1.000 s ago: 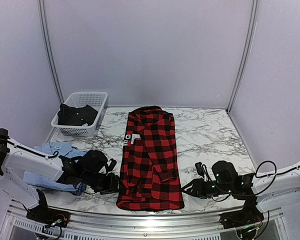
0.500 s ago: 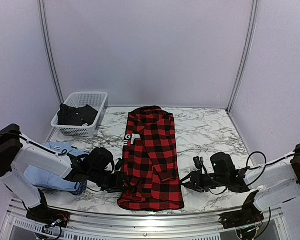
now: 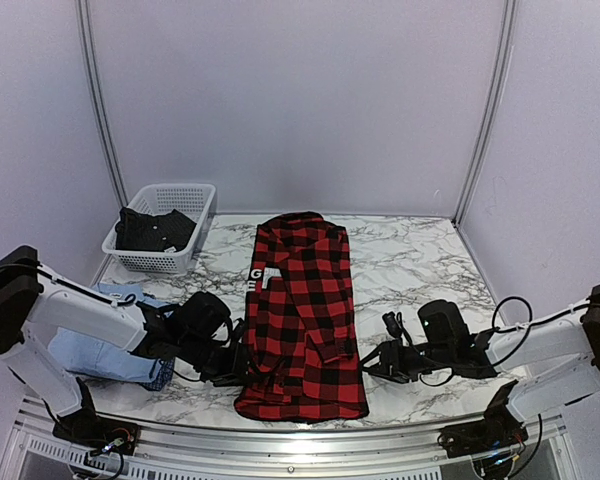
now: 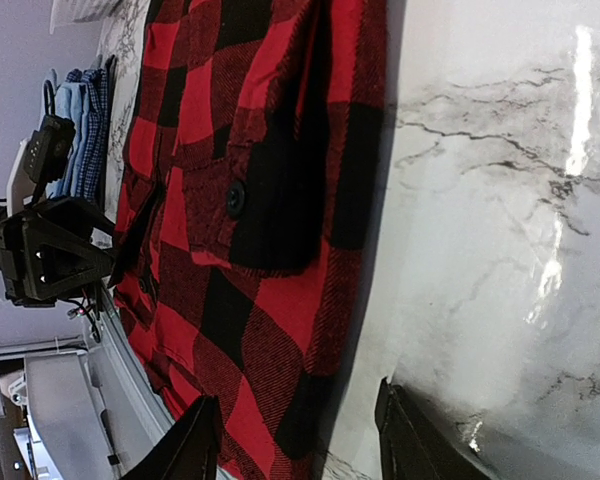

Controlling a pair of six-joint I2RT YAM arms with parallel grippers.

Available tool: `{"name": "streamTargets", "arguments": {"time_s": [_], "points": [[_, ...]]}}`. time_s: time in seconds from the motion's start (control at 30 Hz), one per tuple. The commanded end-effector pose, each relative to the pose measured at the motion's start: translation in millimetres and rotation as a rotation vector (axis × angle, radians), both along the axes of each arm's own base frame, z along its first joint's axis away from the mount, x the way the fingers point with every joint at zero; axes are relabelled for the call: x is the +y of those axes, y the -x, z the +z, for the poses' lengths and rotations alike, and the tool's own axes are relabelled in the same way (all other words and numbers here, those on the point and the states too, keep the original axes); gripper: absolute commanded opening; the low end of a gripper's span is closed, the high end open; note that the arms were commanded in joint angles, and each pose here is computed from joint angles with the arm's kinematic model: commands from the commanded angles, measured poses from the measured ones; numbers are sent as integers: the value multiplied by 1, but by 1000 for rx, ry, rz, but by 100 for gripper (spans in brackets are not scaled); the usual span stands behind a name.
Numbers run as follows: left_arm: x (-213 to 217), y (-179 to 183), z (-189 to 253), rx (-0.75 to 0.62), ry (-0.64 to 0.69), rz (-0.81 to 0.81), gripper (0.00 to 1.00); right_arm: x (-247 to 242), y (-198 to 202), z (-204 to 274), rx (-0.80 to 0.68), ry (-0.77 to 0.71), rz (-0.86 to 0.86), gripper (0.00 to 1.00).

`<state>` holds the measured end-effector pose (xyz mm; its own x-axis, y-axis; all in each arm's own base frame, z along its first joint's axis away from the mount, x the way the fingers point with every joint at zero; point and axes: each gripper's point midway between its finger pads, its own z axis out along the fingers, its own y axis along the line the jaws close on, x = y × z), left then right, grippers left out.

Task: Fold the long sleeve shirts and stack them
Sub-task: Pick up the rectangle-folded shirt from the center of the board.

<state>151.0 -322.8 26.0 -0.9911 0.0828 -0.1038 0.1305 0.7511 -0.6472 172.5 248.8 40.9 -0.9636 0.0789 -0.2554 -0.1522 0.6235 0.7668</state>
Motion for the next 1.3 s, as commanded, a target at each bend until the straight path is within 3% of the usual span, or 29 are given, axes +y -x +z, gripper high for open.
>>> {"name": "streamTargets", "arguments": {"time_s": [0.0,0.27,0.6,0.87,1.03,1.27], "points": [[41,18,-24,68,-190,0,48,2,1,6,-8,11,54,52],[43,27,-34,115,-201,-12,53,-1,19,-4,51,3,101,53],[47,39,-51,186,-217,-10,46,-1,31,-3,69,-31,110,54],[27,30,-48,179,-144,14,31,5,5,4,31,-57,31,53],[19,24,-39,161,-104,34,16,14,-13,15,-3,-87,-7,53],[6,13,-16,105,-40,35,1,10,-11,10,16,-65,-17,53]]}}
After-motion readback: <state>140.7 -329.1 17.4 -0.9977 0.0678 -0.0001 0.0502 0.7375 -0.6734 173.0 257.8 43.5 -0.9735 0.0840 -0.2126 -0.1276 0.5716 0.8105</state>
